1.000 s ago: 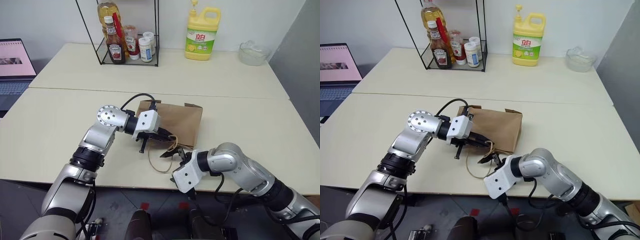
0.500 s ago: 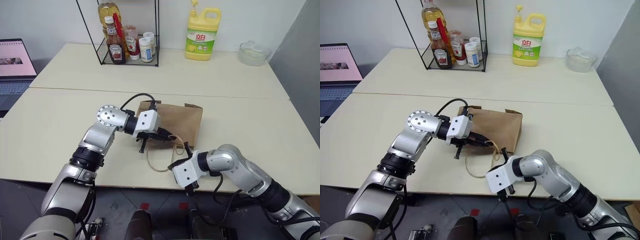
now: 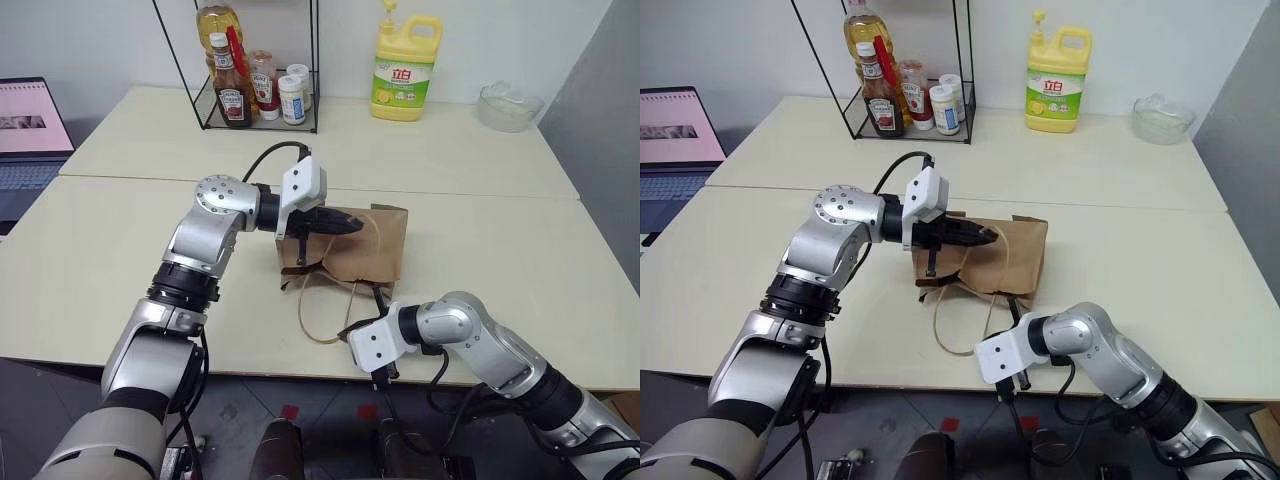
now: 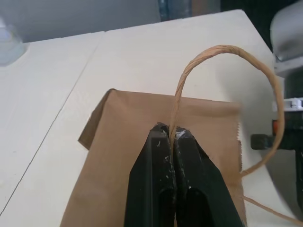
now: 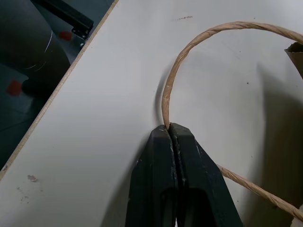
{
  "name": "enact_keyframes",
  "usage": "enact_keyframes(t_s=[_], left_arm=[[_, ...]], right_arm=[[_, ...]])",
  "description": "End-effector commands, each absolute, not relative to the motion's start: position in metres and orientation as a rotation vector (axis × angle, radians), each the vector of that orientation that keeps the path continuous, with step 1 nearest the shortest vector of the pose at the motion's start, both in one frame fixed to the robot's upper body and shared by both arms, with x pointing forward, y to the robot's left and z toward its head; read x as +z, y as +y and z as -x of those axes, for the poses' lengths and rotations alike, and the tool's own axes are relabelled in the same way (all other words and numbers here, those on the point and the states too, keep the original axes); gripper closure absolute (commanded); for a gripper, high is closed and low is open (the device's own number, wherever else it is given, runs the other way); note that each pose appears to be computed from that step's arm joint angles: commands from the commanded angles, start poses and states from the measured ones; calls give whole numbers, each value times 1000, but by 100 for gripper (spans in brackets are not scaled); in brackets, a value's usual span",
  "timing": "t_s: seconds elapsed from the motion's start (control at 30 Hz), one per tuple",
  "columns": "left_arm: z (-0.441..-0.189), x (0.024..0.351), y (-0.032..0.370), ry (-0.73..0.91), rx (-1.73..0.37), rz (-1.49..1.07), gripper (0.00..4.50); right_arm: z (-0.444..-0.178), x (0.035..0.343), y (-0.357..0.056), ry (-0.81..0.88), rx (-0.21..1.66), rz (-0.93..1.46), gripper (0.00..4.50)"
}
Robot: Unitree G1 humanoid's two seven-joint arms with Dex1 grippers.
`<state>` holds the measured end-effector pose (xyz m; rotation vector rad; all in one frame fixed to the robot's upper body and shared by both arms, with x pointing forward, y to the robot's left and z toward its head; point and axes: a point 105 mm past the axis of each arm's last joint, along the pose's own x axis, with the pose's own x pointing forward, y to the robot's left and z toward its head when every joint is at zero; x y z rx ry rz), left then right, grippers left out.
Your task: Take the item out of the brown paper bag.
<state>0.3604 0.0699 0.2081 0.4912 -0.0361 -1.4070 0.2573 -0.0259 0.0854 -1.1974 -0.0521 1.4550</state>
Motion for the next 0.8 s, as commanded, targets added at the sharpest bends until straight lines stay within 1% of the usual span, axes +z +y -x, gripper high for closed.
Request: enact_keyframes(t_s=[0.03, 0.23, 0.37, 0.8], left_arm=[[-368, 236, 71, -135, -1355, -475, 450], [-384, 246, 73, -163, -1280, -460, 450], [-390, 256, 70, -176, -1264, -448, 450], [-392, 279, 55, -231, -1270, -445, 450]], right_arm=[[-249, 75, -30, 1, 1501, 1209, 447], [-244, 71, -32, 24, 1517, 1211, 447], [-241, 69, -32, 31, 1528, 1217, 447], [-239, 69, -32, 38, 1541, 1233, 447]])
